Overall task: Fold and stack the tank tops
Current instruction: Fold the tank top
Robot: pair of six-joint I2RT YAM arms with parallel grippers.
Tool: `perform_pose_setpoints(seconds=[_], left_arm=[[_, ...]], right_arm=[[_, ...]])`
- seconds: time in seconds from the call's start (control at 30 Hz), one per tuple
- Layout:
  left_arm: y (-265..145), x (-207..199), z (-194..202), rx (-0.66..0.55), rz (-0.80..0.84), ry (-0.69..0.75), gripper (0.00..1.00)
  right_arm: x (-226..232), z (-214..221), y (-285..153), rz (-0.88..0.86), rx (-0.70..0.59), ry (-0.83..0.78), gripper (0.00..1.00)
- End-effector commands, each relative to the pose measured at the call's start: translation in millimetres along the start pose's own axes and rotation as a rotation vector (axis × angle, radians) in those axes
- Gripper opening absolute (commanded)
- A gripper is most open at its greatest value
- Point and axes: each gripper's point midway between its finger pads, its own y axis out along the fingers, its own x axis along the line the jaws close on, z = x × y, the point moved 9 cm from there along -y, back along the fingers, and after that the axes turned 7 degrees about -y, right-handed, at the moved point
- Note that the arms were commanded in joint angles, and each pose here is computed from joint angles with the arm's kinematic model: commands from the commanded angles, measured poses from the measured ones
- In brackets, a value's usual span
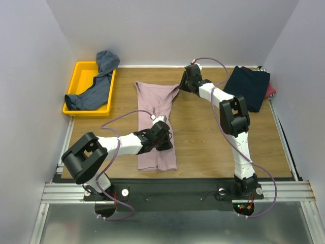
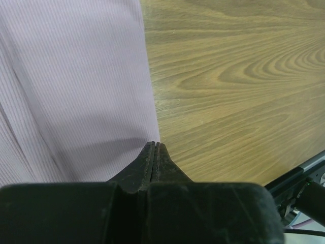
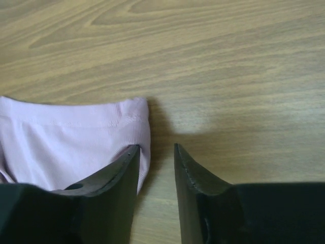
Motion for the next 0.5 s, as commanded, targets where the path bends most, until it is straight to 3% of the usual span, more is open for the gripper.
perform_pose_setpoints(seconds=[0.0, 0.33, 0.47], left_arm=[[4.0, 5.9, 1.6, 0.004, 0.005, 0.009, 0.00], [5.9, 12.0, 8.3, 0.047, 0.001, 0.009, 0.00], [7.3, 14.2, 10.6, 0.059, -0.001, 0.009, 0.00]], right_arm=[[10.2, -10.2, 10.2, -0.042, -0.045, 0.018, 0.35], [14.3, -13.9, 18.0, -0.058, -0.057, 0.025, 0.31], [18.7, -16.7, 15.0, -0.079, -0.064, 0.032, 0.21]])
